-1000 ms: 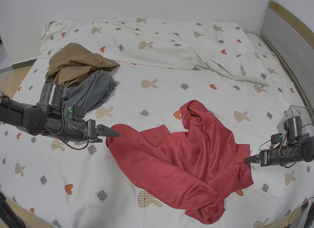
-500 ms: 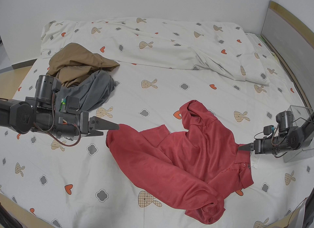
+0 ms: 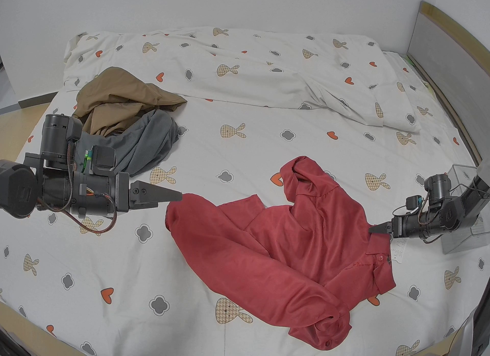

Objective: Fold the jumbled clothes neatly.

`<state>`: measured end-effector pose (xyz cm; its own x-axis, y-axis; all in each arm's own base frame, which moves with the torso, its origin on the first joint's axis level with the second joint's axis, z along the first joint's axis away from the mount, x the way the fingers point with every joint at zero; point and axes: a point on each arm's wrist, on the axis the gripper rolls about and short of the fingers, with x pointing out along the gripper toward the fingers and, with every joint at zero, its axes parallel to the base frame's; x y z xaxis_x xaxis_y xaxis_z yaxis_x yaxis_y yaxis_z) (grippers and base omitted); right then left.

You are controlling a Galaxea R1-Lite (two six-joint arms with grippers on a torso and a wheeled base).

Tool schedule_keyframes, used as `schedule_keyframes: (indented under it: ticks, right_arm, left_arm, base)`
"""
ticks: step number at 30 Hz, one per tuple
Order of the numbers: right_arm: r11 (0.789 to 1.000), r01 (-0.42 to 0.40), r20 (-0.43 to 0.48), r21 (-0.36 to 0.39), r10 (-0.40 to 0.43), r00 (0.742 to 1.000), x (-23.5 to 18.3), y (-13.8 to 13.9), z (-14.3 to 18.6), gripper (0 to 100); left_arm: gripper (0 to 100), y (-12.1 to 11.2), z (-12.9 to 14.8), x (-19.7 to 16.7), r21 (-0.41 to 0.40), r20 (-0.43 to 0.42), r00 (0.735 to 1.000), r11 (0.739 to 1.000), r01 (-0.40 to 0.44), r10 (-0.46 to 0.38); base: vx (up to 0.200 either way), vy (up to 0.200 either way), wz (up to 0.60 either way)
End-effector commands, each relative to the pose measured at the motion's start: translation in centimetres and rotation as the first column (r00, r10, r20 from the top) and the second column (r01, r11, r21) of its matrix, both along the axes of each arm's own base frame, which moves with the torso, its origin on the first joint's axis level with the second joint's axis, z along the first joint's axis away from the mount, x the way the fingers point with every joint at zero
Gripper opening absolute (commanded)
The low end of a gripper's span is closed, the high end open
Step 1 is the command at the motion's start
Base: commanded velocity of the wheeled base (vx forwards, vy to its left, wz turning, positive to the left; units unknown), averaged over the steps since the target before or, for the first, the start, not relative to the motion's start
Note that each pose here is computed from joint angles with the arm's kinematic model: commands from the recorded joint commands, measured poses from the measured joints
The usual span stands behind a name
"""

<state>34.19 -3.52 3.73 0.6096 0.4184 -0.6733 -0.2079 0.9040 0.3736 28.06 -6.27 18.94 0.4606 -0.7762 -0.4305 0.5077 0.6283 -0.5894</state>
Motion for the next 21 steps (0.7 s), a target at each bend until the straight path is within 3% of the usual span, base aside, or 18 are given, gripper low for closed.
schedule_keyframes:
  ticks: [1, 11, 16, 17, 21]
  right_arm:
    - [1.000, 0.005, 0.005, -0.001, -0.005, 1.000, 0.2, -0.2, 0.0, 100]
    - [0.997, -0.067, -0.038, 0.035, 0.068, 0.997, 0.0, 1.4, -1.3, 100]
    - [0.985, -0.123, -0.020, 0.117, 0.127, 0.992, -0.1, 1.6, -1.1, 100]
    - [0.986, -0.122, -0.017, 0.116, 0.125, 0.992, -0.1, 1.5, -1.0, 0]
    - [0.988, -0.103, -0.010, 0.119, 0.105, 0.994, 0.0, 1.0, -0.7, 0]
  left_arm:
    - [100, -0.1, 0.1, -0.1, -0.001, 0.003, 1.000, 1.000, 0.004, -0.004]
    - [100, -0.3, 0.3, -0.4, -0.001, 0.010, 1.000, 1.000, 0.011, -0.011]
    - [100, -0.3, 0.1, -0.2, 0.000, 0.003, 1.000, 1.000, 0.009, -0.009]
    - [100, -0.3, 0.1, -0.2, 0.000, 0.003, 1.000, 1.000, 0.011, -0.011]
    - [100, -0.3, 0.1, -0.2, 0.000, 0.003, 1.000, 1.000, 0.009, -0.009]
  base:
    - [0.000, 0.000, 0.00]
    - [0.000, 0.000, 0.00]
    - [0.000, 0.000, 0.00]
    - [0.000, 0.000, 0.00]
    - [0.000, 0.000, 0.00]
